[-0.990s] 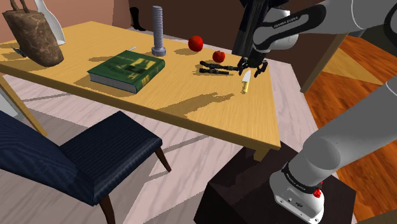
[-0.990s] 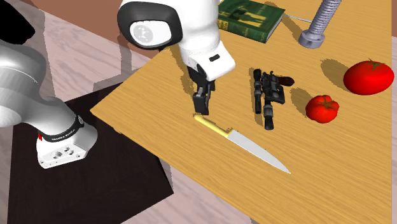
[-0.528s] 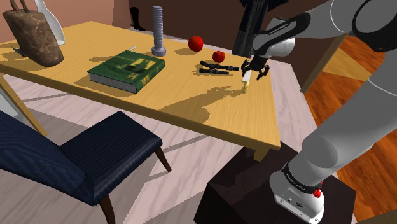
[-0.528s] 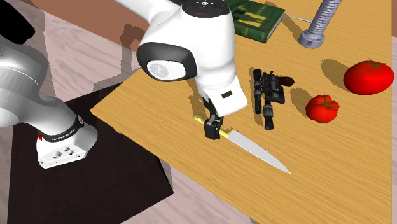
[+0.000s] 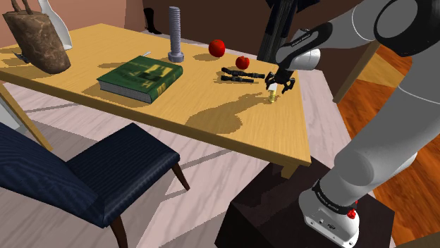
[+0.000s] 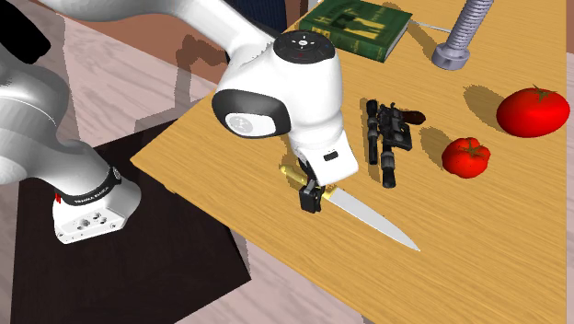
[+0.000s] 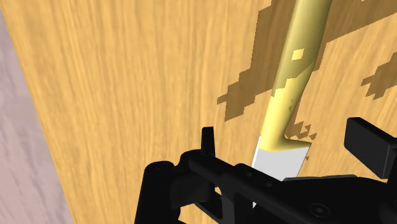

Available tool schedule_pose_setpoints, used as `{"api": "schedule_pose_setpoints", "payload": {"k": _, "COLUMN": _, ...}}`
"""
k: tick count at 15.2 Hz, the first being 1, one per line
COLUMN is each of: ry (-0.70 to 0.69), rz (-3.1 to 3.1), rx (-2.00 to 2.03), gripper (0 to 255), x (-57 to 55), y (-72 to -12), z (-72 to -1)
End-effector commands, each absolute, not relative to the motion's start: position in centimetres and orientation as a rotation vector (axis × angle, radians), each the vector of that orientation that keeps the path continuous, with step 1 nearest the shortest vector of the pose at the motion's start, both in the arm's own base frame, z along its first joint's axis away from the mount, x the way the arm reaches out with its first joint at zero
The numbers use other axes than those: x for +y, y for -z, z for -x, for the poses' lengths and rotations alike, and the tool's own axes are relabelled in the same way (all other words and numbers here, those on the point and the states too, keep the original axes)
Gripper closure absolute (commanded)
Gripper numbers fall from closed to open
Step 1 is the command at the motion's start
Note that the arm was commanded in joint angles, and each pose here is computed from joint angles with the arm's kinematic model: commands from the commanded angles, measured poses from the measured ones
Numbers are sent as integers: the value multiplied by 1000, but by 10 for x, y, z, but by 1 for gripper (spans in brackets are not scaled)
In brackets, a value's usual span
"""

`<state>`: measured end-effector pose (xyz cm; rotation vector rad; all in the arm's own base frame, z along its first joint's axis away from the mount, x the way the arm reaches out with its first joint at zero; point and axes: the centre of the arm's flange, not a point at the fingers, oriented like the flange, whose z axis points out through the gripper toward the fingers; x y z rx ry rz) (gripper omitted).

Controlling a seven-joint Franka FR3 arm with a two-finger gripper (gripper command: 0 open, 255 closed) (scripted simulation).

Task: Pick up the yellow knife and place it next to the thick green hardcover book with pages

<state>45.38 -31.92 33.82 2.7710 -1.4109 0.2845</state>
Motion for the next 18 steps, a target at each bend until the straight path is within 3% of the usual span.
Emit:
{"api": "schedule_pose_setpoints", "payload": {"k": 1, "ry": -285, "rz": -2771, "rx": -1411, "gripper": 0, "x": -319, "y": -337, "z": -454}}
{"api": "schedule_pose_setpoints", "payload": {"k": 6, "ry": -285, "rz": -2771, "rx": -1411, "gripper": 0, "x": -319, "y": -337, "z": -454}}
{"api": "schedule_pose_setpoints", "payload": {"k": 7, "ry": -285, "rz": -2771, "rx": -1411, "gripper": 255, "x": -319, "y": -337, "z": -454}}
{"api": "schedule_pose_setpoints", "payload": {"k": 18, "ry": -285, "rz": -2771, "rx": -1411, "gripper": 255, "x": -319, "y": -348, "z": -454}}
